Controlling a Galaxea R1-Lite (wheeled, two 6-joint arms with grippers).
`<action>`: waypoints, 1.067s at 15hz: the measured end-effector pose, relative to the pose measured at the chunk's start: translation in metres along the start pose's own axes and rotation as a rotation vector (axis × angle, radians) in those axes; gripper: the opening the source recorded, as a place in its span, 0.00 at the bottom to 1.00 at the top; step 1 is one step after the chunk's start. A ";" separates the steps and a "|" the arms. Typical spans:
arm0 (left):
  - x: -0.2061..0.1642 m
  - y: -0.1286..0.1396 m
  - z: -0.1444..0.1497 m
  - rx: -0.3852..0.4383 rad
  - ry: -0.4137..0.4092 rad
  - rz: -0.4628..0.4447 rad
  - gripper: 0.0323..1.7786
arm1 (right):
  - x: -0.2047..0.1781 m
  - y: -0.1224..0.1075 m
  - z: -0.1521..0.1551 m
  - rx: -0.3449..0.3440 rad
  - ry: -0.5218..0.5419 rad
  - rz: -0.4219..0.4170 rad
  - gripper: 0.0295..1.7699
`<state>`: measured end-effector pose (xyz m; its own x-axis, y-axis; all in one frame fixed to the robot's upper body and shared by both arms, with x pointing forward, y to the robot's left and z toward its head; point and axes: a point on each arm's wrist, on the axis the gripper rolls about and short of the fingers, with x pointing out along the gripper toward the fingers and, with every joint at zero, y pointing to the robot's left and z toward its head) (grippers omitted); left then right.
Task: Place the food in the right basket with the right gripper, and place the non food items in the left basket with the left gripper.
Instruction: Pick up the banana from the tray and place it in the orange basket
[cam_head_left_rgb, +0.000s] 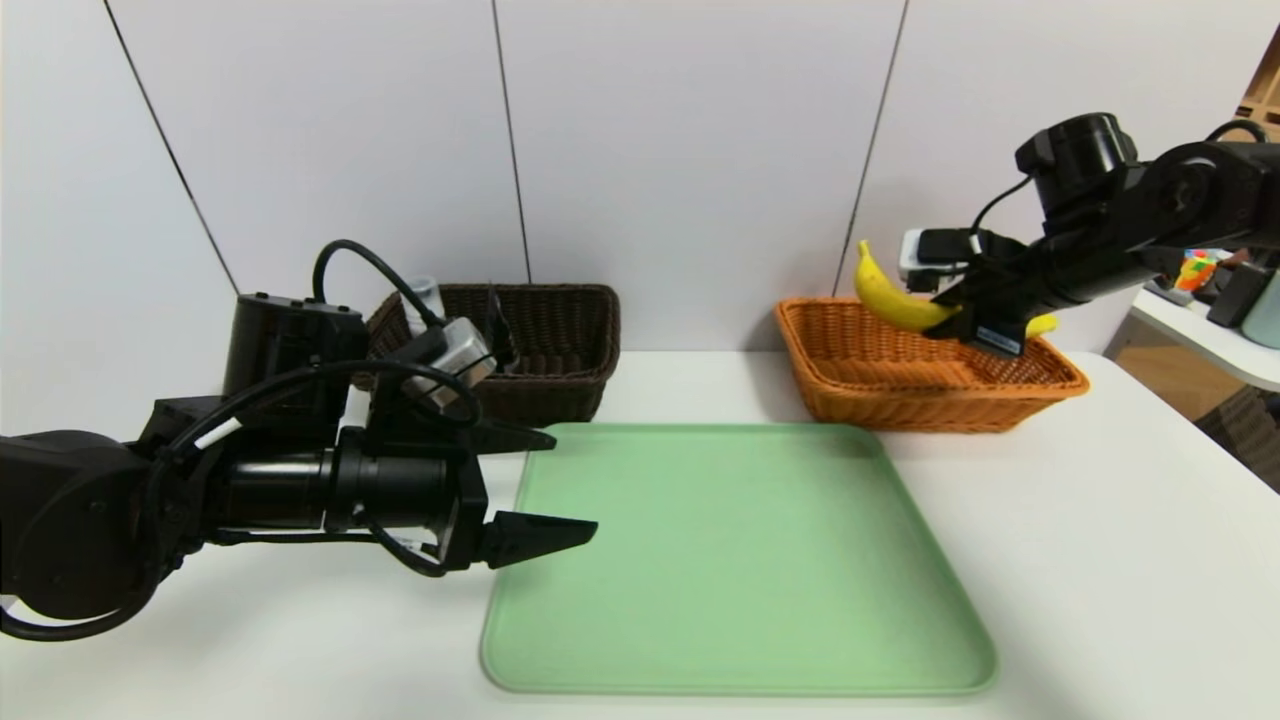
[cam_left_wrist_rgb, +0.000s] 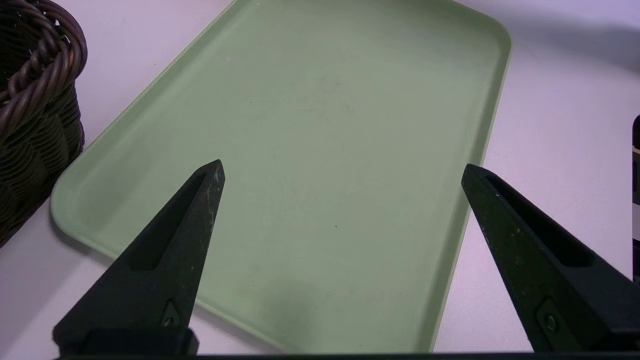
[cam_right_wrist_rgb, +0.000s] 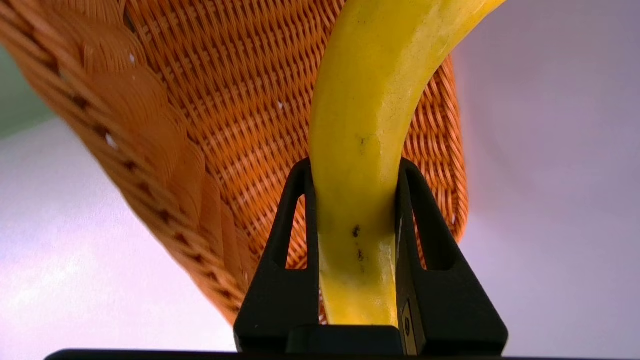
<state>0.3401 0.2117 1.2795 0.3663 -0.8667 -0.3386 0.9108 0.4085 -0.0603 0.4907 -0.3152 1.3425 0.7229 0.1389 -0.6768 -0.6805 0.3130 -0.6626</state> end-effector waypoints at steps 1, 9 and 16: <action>0.000 0.001 -0.001 -0.002 0.001 0.003 0.95 | 0.006 0.000 0.001 -0.001 0.000 0.008 0.22; -0.001 0.004 -0.002 -0.007 0.003 0.012 0.95 | 0.050 0.008 0.001 -0.002 0.011 0.074 0.22; -0.001 0.004 -0.002 -0.009 0.003 0.012 0.95 | 0.065 0.012 -0.002 0.025 0.025 0.112 0.49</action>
<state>0.3431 0.2149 1.2777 0.3769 -0.8605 -0.3426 0.9044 0.4218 -0.0646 0.5297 -0.3040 1.2900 0.6391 0.1506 -0.7542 -0.7534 0.3201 -0.5744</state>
